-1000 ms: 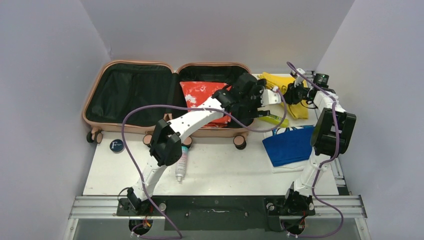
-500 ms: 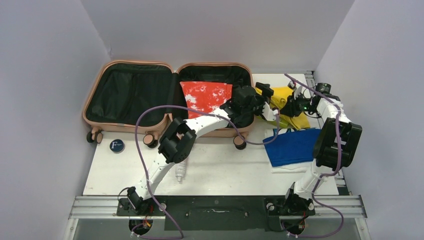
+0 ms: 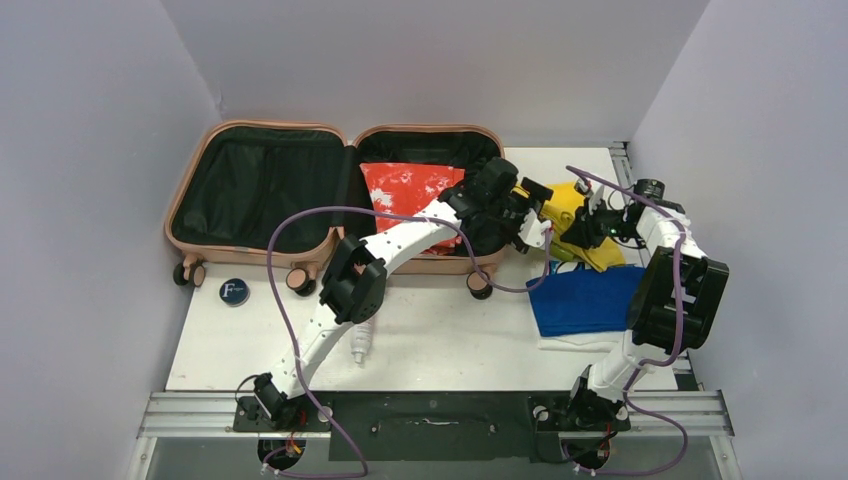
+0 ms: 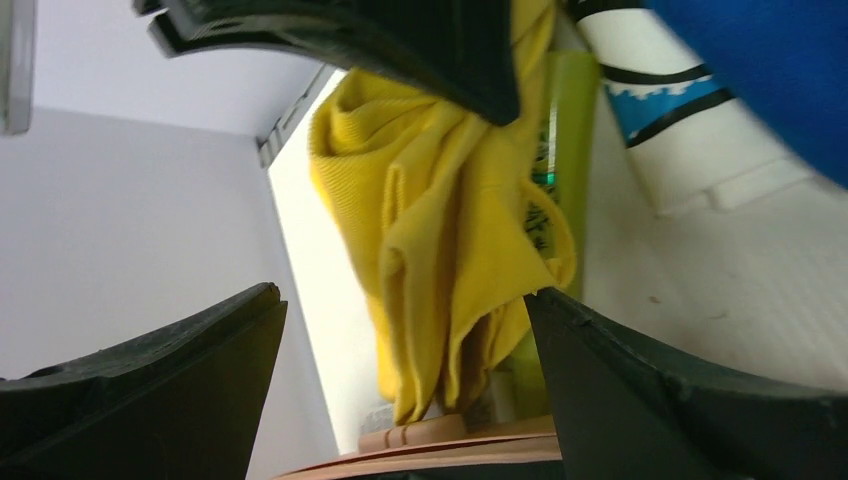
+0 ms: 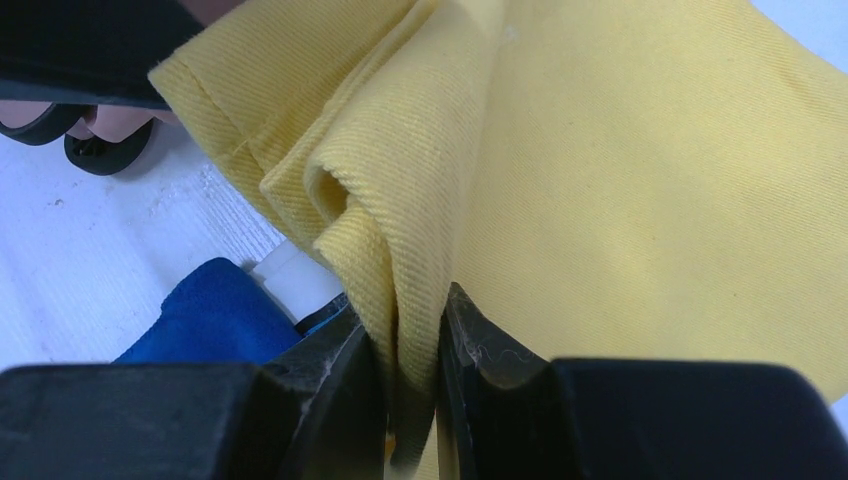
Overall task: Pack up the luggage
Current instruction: Pick up the clothes at the center of the board.
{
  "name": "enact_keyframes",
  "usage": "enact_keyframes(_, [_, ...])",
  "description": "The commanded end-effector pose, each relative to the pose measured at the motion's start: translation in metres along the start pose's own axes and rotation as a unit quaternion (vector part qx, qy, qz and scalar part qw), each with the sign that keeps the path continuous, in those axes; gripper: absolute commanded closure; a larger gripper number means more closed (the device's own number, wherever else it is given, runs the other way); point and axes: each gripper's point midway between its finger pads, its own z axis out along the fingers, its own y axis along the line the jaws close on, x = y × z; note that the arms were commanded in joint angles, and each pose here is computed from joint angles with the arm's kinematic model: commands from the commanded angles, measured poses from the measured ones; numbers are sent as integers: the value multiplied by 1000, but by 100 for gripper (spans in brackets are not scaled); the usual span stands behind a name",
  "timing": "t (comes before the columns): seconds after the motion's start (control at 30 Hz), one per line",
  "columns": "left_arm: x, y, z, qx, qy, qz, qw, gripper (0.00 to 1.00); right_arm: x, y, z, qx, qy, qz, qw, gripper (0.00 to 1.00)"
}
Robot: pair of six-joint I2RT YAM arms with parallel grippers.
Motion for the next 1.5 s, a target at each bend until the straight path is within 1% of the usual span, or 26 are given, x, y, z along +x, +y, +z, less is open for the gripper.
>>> enact_keyframes(0.0, [-10,-36,-1,84,-29,-10,996,4,-27,6,-11,-8,-55,-25,998,95])
enact_keyframes(0.13, [-7,-29,-9,87,-19,8,996,4,-28,4,-12,-5,-56,-23,998,95])
enact_keyframes(0.23, [-4,-36,-8,101,-7,22,995,4,-33,3,-15,-3,-58,-26,998,95])
enact_keyframes(0.3, [-1,-30,1,70,8,17,997,4,-37,5,-17,-5,-61,-28,998,95])
enact_keyframes(0.37, [-1,-14,13,18,15,17,1000,4,-42,12,-20,-15,-67,-34,997,95])
enact_keyframes(0.47, [3,-6,21,-14,18,7,1000,4,-43,23,-23,-34,-69,-50,996,95])
enact_keyframes(0.57, [-1,-9,27,-9,7,-12,1000,4,-42,32,-24,-50,-69,-57,995,95])
enact_keyframes(0.73, [-10,-23,30,22,-17,-8,1000,4,-38,45,-22,-77,-74,-69,992,95])
enact_keyframes(0.8, [-13,-28,30,34,-24,-9,999,2,-35,49,-21,-84,-73,-76,991,95])
enact_keyframes(0.83, [-13,-30,30,40,-24,-8,999,13,-33,50,-21,-87,-72,-78,991,95])
enact_keyframes(0.87, [-14,-33,30,45,-25,-7,999,23,-31,50,-21,-87,-67,-80,991,95])
enact_keyframes(0.93, [-12,-40,29,61,-24,0,998,48,-27,48,-20,-86,-61,-80,991,95])
enact_keyframes(1.0, [-12,-43,28,68,-24,3,997,95,-26,44,-19,-81,-57,-77,992,95])
enact_keyframes(1.03, [-13,-45,27,73,-25,0,997,100,-27,42,-19,-77,-56,-77,992,95])
enact_keyframes(1.07, [-14,-47,26,78,-26,2,997,100,-28,40,-20,-73,-56,-77,993,94])
enact_keyframes(1.1, [-16,-48,25,82,-29,1,996,100,-29,38,-20,-68,-56,-78,993,91])
enact_keyframes(1.13, [-18,-48,25,83,-31,0,996,100,-30,36,-21,-63,-56,-79,993,83])
enact_keyframes(1.17, [-20,-45,25,79,-32,-2,996,100,-31,33,-21,-57,-53,-82,994,73])
enact_keyframes(1.2, [-21,-41,26,71,-31,-7,997,100,-30,30,-22,-48,-48,-88,994,59])
enact_keyframes(1.23, [-22,-34,25,59,-31,-12,998,100,-28,28,-23,-37,-40,-91,994,40])
enact_keyframes(1.27, [-23,-24,26,38,-28,-17,999,100,-26,25,-25,-24,-33,-97,994,29])
enact_keyframes(1.3, [-24,-15,26,19,-29,-27,999,100,-25,22,-26,-10,-28,-103,994,20])
enact_keyframes(1.33, [-24,-1,26,-10,-23,-32,999,100,-25,19,-29,5,-26,-106,994,14])
enact_keyframes(1.4, [-24,22,25,-59,-16,-27,998,100,-30,11,-36,38,-34,-100,994,5])
enact_keyframes(1.43, [-23,34,23,-88,-13,-20,996,100,-37,1,-42,64,-45,-101,992,8])
enact_keyframes(1.47, [-26,54,20,-131,-18,-5,991,100,-42,-6,-49,87,-56,-82,991,10])
